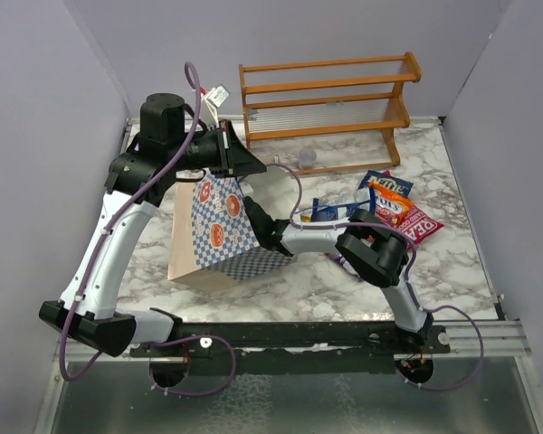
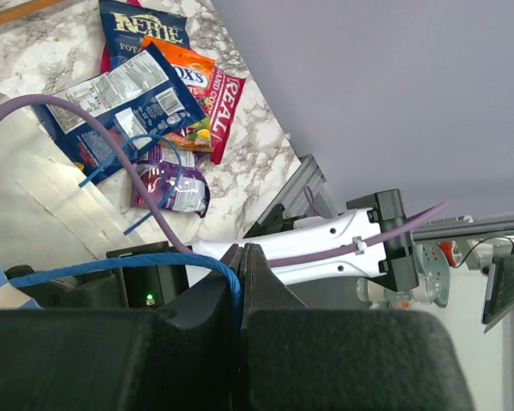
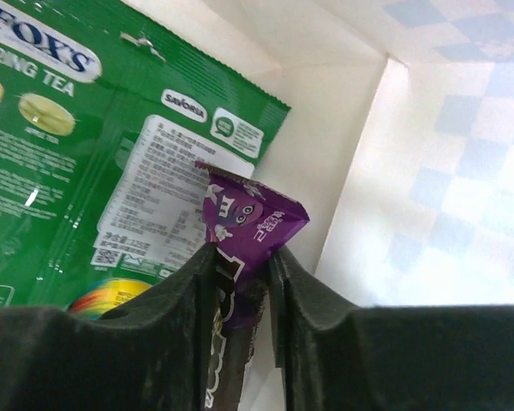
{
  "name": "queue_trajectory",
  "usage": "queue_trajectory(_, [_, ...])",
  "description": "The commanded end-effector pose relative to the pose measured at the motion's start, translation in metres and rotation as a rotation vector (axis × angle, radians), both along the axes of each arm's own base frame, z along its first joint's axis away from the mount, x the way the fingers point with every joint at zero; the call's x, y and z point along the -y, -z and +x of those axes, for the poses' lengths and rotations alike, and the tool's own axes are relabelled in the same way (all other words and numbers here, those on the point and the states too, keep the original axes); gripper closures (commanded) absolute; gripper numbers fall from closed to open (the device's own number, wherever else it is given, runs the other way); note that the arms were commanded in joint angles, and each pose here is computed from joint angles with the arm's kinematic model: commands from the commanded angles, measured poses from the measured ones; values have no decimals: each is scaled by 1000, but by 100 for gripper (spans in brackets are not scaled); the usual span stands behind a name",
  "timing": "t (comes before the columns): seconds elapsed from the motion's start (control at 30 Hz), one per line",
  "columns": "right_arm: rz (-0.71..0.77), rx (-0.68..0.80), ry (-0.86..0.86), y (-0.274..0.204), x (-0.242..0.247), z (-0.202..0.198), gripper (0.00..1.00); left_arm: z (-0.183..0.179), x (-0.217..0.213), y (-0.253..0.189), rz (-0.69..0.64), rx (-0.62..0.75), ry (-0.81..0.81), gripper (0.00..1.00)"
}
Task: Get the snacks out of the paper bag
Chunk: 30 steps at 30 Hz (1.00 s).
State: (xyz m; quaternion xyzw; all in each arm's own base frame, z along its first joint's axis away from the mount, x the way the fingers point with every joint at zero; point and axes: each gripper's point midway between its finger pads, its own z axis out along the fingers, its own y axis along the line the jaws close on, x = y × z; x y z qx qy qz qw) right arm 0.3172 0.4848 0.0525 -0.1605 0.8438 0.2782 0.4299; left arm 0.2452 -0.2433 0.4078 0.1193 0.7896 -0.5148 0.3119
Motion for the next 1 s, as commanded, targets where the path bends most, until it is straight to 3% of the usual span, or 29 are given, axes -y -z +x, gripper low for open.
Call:
queue_trajectory(0.0, [98,10,-53,-31,-18,-4,75,-5,-2,-20,-12,82,1,100])
queue_trajectory(0.13, [123,28,-71,-53,-13,-10,80,-2,-9,-13,30,82,-53,100])
queue_trajectory(0.5, [116,160,-35,-126,54,-14,80,17,-43,5,153,110,-292,100])
queue_trajectory(0.8, [59,277,41,-185,108,-3,79,21,-47,7,183,146,-307,100])
queue_trajectory(0.97, [34,384,120,-242,144,7,78,27,-56,10,218,171,-357,100])
